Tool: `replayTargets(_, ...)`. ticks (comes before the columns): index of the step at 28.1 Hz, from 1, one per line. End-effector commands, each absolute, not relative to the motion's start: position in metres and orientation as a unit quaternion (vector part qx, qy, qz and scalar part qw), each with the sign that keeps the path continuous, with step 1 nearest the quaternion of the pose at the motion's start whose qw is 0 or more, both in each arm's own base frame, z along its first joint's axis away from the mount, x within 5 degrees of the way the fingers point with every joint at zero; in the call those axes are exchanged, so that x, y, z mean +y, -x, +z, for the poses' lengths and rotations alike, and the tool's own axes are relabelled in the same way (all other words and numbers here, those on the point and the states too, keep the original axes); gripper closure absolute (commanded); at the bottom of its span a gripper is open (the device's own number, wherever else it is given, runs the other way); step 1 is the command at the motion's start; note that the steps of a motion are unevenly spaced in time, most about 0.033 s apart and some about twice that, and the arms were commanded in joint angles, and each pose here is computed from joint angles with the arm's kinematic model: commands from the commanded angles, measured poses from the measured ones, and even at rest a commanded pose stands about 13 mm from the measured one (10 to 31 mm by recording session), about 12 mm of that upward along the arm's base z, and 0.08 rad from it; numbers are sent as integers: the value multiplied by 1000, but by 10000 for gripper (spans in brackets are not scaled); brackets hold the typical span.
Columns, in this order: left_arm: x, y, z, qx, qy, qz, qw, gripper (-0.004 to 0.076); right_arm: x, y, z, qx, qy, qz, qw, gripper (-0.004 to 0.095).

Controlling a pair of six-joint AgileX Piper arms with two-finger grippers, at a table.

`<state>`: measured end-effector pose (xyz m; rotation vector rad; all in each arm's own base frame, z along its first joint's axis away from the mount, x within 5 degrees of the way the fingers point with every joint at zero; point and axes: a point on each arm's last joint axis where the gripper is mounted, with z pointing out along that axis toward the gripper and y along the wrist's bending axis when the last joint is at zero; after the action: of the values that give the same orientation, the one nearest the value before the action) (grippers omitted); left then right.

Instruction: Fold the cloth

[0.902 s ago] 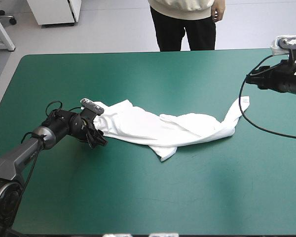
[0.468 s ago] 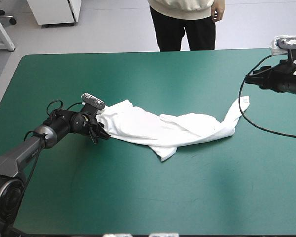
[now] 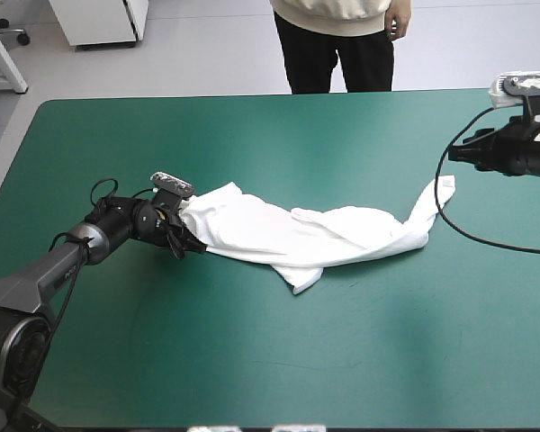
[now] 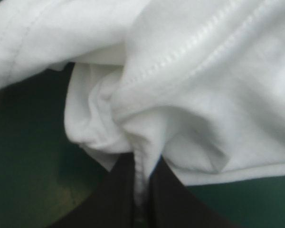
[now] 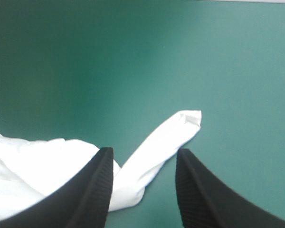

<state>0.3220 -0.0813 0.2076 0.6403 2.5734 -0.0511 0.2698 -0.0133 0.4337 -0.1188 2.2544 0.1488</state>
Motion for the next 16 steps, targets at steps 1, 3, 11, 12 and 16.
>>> replayTargets(1,-80,-312,234,937,-227,-25,266,733,-18,-267,437,908,39,46,414,513)
replayTargets(3,-80,-309,243,932,-225,-26,282,733,-17,-274,422,929,41,62,362,513)
replayTargets(11,-78,-298,252,938,-227,-33,261,733,-24,-325,364,943,11,77,322,512)
replayTargets(12,-78,-297,252,939,-227,-33,256,733,-25,-332,357,945,9,77,318,512)
replayTargets(16,-78,-295,251,942,-228,-34,246,733,-32,-367,311,956,-3,72,285,513)
